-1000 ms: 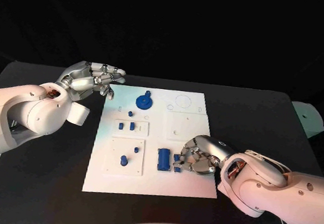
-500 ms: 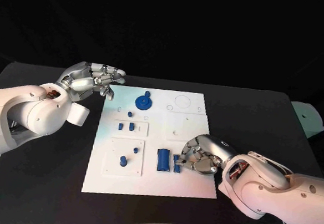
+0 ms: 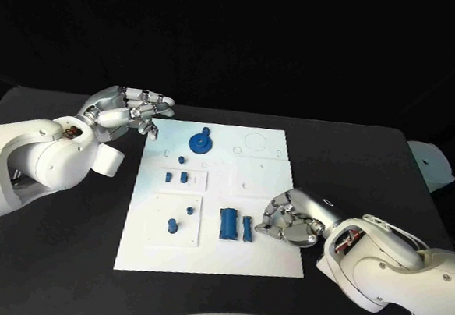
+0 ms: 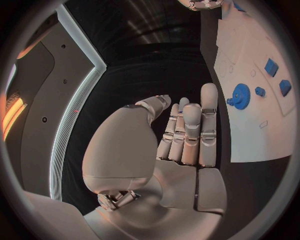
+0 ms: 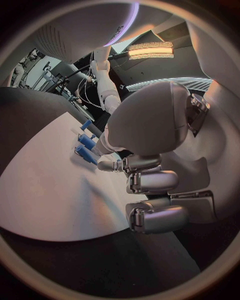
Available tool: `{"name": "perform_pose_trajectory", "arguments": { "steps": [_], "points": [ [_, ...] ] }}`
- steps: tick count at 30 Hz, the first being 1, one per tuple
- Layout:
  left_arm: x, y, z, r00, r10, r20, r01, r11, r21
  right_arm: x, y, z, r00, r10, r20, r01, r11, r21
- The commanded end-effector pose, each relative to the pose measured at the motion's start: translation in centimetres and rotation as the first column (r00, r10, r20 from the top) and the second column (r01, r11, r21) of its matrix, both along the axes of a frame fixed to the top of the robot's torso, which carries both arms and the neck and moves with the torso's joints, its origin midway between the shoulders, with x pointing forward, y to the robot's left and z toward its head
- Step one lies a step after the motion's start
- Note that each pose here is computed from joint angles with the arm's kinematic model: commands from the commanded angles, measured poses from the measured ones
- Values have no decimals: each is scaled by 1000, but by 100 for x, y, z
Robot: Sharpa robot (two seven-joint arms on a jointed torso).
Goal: Assemble the parts on the task board
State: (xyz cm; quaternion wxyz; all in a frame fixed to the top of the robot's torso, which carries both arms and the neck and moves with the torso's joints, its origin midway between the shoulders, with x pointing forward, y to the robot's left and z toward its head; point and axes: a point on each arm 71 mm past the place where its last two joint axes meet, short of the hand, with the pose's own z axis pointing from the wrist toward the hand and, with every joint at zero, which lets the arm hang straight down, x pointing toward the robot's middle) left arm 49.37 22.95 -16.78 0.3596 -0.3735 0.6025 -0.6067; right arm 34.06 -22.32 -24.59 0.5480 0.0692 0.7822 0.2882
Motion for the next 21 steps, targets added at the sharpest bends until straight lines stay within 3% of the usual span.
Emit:
{"name": "perform_pose_trajectory", "arguments": {
  "steps": [1,9,21],
  "points": [
    [-7,-23,9,1000,-17,3,17,1000,-11,-42,36,-25,997,61,-38,-62,998,-26],
    [-3,-20,13,1000,-11,10,11,1000,-13,-60,72,-40,995,84,-59,-86,996,-38],
    [-4,-20,14,1000,-10,11,11,1000,-13,-32,127,-57,996,68,-54,-70,997,-34]
  ]
}}
